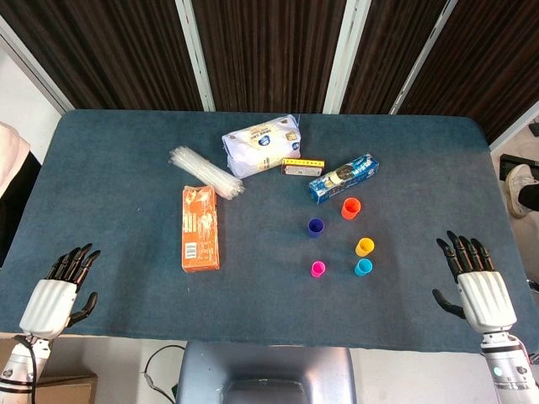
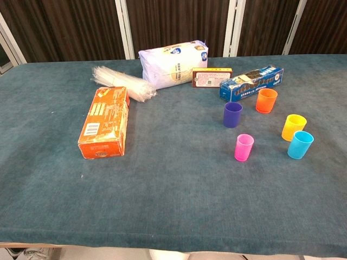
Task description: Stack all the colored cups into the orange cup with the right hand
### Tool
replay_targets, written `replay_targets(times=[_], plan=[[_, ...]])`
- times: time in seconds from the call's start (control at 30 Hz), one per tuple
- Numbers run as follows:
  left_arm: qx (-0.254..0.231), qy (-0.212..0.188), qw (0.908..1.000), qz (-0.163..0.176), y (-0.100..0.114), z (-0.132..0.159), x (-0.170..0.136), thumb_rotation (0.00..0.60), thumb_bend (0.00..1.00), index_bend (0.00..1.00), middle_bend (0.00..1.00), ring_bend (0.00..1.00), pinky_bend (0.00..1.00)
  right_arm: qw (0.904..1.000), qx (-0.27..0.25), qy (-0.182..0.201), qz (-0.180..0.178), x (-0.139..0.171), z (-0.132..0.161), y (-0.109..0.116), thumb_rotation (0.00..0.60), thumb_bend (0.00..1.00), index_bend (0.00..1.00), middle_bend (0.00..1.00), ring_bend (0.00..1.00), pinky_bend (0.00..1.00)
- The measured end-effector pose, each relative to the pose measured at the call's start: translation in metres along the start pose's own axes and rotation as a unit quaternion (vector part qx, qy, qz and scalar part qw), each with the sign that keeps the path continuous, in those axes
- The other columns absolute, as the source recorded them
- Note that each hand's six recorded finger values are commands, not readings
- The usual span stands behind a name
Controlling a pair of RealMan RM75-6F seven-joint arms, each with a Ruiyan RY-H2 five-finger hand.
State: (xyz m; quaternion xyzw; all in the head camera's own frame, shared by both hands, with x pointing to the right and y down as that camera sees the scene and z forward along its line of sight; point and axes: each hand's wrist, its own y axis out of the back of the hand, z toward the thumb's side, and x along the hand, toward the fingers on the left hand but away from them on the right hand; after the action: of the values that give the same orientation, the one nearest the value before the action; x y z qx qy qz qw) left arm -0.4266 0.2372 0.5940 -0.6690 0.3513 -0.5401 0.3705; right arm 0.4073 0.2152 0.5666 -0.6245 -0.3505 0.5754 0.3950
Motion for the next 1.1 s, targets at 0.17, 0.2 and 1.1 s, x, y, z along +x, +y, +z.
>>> replay_targets(times=[0.17,0.2,1.1], plan=[[0.001,0.005,1.0000,0.002,0.002,-0.003,0.000,0.600,0.45,0.00,0.00,0.00,0.14,0.9998,-0.006,0.017,-0.013,-0.007,0.007,0.001,0.600,0.37,0.00,0.00,0.00,0.00],[0.001,0.007,1.0000,0.005,0.003,-0.004,0.000,0.600,0.45,0.00,0.00,0.00,0.14,0.9996,-0.010,0.023,-0.017,-0.010,0.010,0.000,0.600,0.37,0.00,0.00,0.00,0.00],[-0.008,0.019,0.9995,0.022,0.017,-0.018,-0.012,0.600,0.45,0.00,0.00,0.00,0.13,0.9730,0.122,0.147,0.130,-0.218,0.181,-0.073,0.600,0.37,0.35,0.00,0.00,0.00]])
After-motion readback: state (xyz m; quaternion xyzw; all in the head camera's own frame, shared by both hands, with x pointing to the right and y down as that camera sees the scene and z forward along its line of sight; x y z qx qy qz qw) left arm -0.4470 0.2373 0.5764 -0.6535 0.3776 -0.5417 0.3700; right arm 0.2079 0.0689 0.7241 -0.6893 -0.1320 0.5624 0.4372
